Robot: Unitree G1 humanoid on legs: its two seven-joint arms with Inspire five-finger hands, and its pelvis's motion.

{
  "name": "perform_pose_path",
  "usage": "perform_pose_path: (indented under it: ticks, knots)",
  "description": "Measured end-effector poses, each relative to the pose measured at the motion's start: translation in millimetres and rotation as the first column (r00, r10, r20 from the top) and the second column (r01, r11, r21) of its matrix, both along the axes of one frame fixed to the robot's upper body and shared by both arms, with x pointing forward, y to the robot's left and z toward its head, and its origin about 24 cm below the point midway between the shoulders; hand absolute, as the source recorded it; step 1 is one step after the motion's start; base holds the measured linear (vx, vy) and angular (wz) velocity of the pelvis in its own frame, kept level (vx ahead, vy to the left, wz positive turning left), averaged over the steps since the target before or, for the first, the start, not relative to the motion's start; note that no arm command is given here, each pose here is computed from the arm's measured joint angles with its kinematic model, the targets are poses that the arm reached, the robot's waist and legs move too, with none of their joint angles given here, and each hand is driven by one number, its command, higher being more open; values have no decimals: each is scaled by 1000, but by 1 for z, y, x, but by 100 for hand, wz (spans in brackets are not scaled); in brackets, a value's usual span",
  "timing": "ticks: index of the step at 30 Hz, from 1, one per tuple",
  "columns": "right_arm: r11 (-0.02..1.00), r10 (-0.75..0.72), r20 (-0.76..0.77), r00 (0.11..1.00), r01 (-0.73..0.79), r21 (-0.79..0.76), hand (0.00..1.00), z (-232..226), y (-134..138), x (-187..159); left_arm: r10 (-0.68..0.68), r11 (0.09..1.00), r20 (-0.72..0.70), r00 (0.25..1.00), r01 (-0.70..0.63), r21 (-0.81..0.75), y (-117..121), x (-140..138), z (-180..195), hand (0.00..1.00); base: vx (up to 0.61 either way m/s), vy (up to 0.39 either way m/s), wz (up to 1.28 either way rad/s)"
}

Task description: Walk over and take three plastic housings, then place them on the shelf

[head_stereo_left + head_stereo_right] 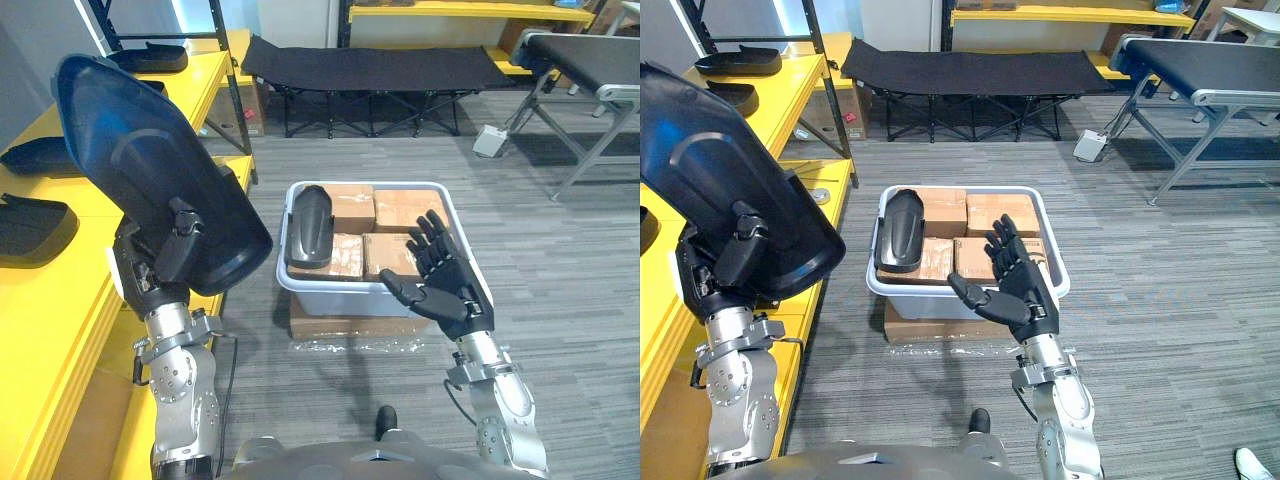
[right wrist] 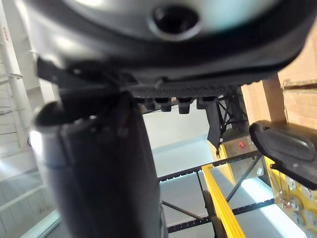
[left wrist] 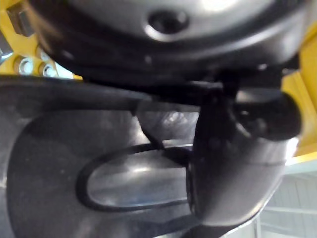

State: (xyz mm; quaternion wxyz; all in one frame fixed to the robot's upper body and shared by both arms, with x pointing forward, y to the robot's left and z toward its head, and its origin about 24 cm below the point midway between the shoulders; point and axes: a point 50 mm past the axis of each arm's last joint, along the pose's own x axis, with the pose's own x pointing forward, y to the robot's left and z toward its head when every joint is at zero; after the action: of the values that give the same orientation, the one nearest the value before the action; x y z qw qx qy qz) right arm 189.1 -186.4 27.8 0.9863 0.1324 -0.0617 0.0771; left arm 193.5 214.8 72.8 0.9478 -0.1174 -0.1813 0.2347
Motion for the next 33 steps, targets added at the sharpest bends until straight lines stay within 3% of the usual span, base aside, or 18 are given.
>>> perform_pose_path:
  ticks: [4, 9, 15, 21, 26, 30, 33]
  knots:
    - [999, -15, -20, 1000, 14, -42, 100, -3, 10, 15, 41, 999, 27, 999, -41, -7, 4, -10, 7, 0, 18, 7, 52]
    - [992, 84, 21, 996, -81, -100, 100, 6, 37, 31, 179, 982, 67, 982, -182, 49, 31, -34, 22, 0, 8, 0, 41]
    - [990, 95, 90, 991, -84, -114, 100, 23, 46, 48, 266, 963, -24, 964, -264, 59, 47, -59, 11, 0, 6, 11, 44]
    - [995, 14, 49, 999, -9, -103, 100, 16, 35, 42, 84, 994, -35, 996, -82, 71, 36, -51, 9, 0, 6, 14, 87]
    - [997, -1, 40, 999, 4, -79, 100, 14, 38, 40, 38, 994, -11, 999, -37, 107, 34, -50, 15, 0, 62, 77, 34]
    - [995, -53, -14, 998, 52, -87, 100, 2, 25, 26, -102, 985, 6, 995, 100, 141, 19, -39, 20, 0, 67, 17, 82]
    - [994, -58, -11, 998, 57, -91, 100, 2, 22, 25, -136, 980, 23, 990, 131, 150, 14, -37, 24, 0, 30, -13, 38]
